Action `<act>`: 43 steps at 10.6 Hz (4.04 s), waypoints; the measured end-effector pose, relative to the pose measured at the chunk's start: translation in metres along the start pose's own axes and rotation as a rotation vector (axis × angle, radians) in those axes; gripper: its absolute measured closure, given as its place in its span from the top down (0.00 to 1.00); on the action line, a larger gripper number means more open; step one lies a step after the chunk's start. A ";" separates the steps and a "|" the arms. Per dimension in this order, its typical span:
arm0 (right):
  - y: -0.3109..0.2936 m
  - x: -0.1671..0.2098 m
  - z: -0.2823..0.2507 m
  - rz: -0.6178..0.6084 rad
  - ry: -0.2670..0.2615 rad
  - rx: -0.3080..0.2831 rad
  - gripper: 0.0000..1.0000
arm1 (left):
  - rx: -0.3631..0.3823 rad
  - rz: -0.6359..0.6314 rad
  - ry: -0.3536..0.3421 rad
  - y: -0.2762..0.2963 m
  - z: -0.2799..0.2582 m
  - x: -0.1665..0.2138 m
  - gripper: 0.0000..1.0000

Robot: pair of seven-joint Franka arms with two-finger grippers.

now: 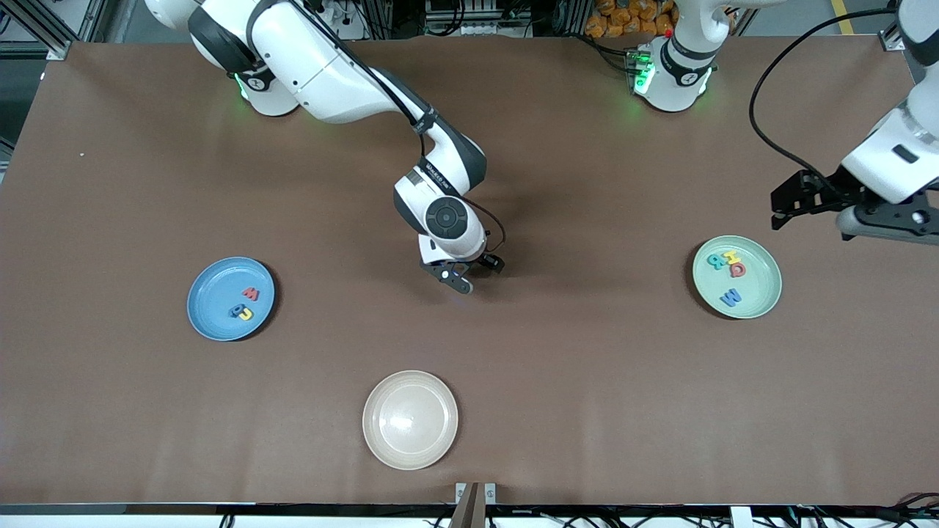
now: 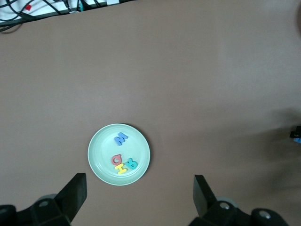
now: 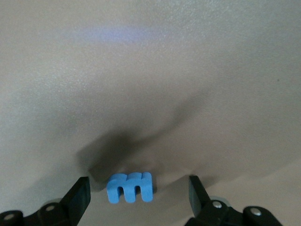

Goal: Sort upper and lower case letters into plates

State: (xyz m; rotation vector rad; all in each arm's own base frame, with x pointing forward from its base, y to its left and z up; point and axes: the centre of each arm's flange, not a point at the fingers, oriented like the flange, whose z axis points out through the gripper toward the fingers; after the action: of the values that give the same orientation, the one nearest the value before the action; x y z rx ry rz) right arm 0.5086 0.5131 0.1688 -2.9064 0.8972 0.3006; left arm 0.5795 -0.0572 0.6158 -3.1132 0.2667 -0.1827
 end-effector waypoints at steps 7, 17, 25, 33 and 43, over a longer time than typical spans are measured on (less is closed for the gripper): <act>-0.005 0.000 -0.006 -0.005 0.007 0.013 0.56 | -0.001 -0.040 0.008 -0.004 -0.023 -0.012 1.00; -0.002 0.048 -0.050 0.046 0.014 -0.008 0.41 | -0.001 -0.120 -0.045 -0.007 -0.019 -0.017 1.00; 0.196 0.346 -0.159 -0.002 -0.018 -0.064 0.41 | -0.002 -0.129 -0.073 -0.011 -0.019 -0.022 1.00; 0.328 0.423 -0.151 -0.159 -0.085 -0.219 0.41 | -0.001 -0.136 -0.072 -0.015 -0.020 -0.022 1.00; 0.337 0.364 -0.368 -0.201 0.091 -0.080 1.00 | -0.001 -0.174 -0.055 -0.018 -0.039 -0.034 1.00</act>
State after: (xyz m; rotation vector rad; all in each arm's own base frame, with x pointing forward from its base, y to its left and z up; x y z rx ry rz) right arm 0.6719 -0.0157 0.4430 -3.0737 0.6097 0.1946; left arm 0.5446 -0.0333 0.6506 -3.1351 -0.0046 -0.0981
